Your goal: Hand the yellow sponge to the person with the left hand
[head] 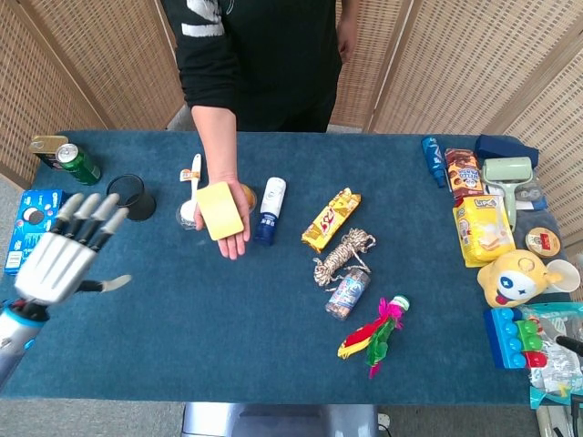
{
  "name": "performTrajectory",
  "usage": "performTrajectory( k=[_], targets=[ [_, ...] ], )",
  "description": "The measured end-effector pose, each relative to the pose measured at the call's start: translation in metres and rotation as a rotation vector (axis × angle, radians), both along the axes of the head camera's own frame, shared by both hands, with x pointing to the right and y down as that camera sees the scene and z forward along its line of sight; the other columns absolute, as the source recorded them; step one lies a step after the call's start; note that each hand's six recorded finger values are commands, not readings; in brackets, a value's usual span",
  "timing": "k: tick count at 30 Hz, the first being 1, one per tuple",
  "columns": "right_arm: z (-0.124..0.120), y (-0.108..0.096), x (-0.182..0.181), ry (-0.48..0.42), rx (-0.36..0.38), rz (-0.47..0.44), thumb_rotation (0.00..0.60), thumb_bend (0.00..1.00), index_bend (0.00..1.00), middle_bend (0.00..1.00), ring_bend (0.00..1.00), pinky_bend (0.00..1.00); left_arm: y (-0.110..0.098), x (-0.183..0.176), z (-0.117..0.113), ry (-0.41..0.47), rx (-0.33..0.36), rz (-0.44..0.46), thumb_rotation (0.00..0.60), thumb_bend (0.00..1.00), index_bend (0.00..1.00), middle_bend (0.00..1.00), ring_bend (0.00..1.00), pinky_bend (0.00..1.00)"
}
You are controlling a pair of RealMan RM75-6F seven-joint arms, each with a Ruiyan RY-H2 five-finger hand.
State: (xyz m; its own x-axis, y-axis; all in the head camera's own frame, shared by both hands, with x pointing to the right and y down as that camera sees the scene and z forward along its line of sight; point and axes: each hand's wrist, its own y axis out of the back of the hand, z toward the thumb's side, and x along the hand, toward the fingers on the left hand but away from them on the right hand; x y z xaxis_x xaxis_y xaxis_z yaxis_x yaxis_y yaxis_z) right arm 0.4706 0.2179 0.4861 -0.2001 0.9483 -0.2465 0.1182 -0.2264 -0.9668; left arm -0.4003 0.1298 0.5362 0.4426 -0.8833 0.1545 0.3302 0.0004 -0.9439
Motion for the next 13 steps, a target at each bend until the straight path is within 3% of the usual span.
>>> performTrajectory(
  k=[2,6,10,13],
  targets=[
    [0.000,0.000,-0.001,0.002,0.003,-0.003,0.600,0.00,0.04,0.02,0.05,0.02,0.013,-0.017,-0.003,0.048,-0.026,-0.081,0.219,0.10,0.00,0.00,0.00,0.11],
    [-0.001,0.000,-0.004,0.004,0.010,-0.013,0.600,0.00,0.03,0.02,0.05,0.02,0.045,-0.047,-0.005,0.103,-0.093,-0.249,0.217,0.09,0.00,0.00,0.00,0.10],
    [-0.002,0.000,-0.004,-0.001,0.017,-0.014,0.600,0.00,0.04,0.02,0.05,0.02,0.078,-0.071,-0.007,0.113,-0.171,-0.416,0.316,0.09,0.00,0.00,0.00,0.10],
    [-0.004,0.000,-0.003,-0.008,0.025,-0.010,0.600,0.00,0.03,0.02,0.05,0.02,0.093,-0.081,-0.013,0.130,-0.212,-0.516,0.352,0.09,0.00,0.00,0.00,0.10]
  ],
)
